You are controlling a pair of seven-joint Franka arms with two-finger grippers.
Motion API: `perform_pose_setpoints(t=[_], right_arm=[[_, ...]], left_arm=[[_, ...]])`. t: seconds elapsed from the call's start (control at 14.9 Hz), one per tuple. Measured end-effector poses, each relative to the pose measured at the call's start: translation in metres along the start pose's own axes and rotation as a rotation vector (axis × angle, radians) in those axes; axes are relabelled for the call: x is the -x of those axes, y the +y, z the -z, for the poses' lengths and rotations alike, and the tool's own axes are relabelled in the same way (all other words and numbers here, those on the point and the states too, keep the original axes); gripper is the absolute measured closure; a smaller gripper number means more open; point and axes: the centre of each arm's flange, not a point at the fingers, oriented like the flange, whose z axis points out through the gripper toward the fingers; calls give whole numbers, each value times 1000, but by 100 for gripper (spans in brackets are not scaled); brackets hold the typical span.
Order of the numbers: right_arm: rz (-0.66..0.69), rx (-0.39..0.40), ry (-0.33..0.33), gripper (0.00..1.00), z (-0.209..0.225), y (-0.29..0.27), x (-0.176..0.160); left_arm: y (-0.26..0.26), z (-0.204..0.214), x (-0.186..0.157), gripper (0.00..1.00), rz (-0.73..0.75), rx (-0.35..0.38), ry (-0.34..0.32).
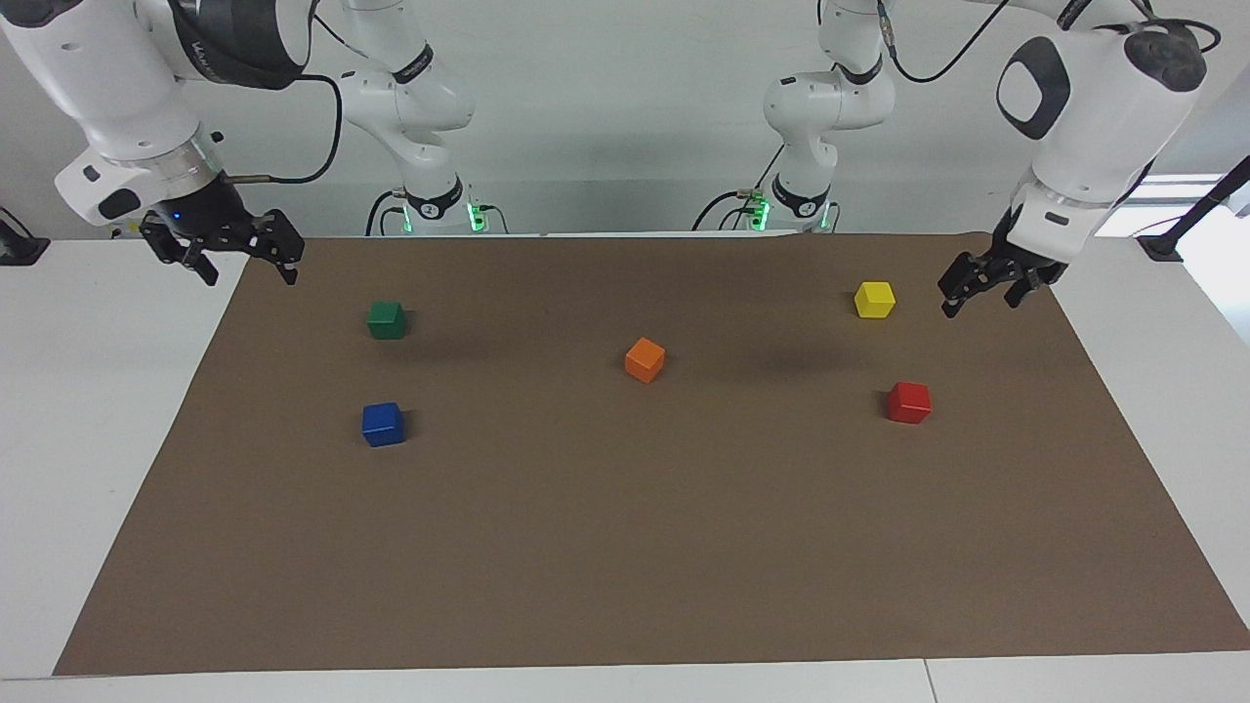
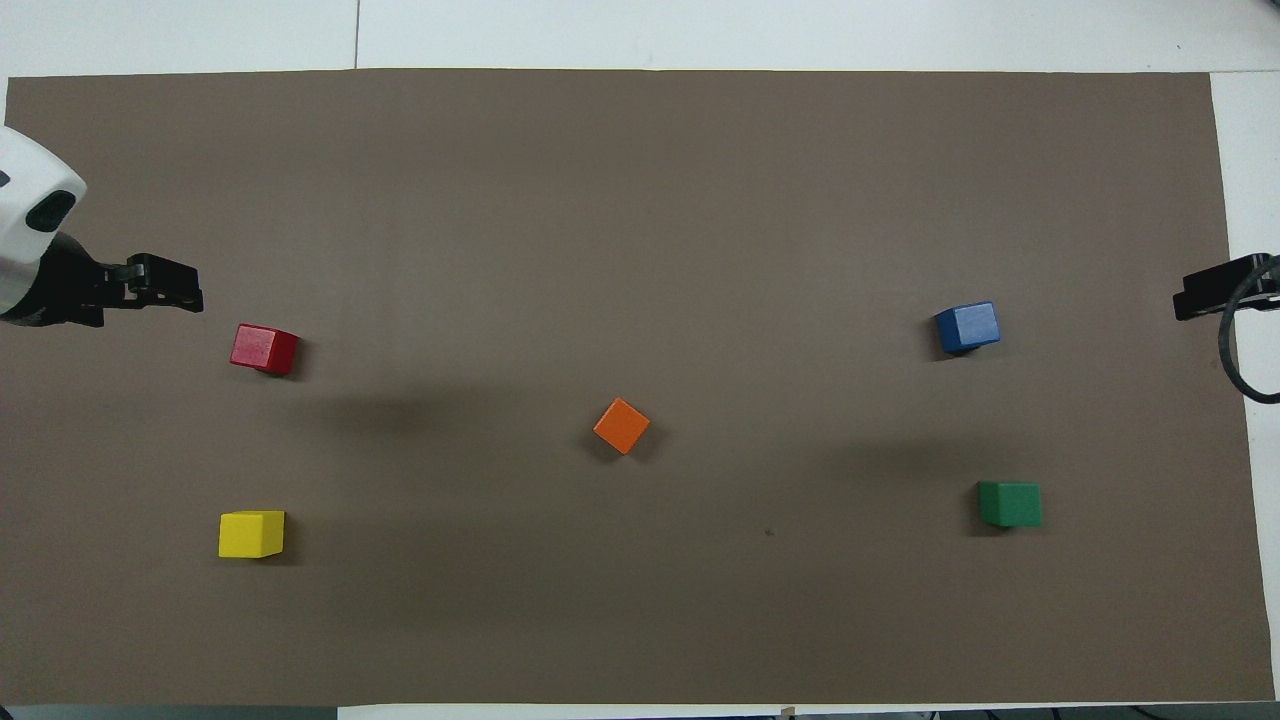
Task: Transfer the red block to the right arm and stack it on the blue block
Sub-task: 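Move the left gripper down onto the red cube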
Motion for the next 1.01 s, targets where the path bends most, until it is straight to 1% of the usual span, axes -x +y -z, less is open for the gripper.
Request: perform_pose_setpoints(t=[0.2, 0.4, 0.74, 1.01], right_arm=[[0, 0, 0, 0, 0, 0, 0], [2, 0, 0, 0, 0, -1, 0], [7, 0, 0, 0, 0, -4, 0], [8, -7, 0, 0, 0, -5, -1]], left_arm=[[-12, -40, -8, 0, -36, 0, -1], [-16, -84, -6, 0, -46, 0, -16], [-22, -117, -9, 0, -103, 2, -34], [-18, -161, -17, 0, -147, 6, -57]])
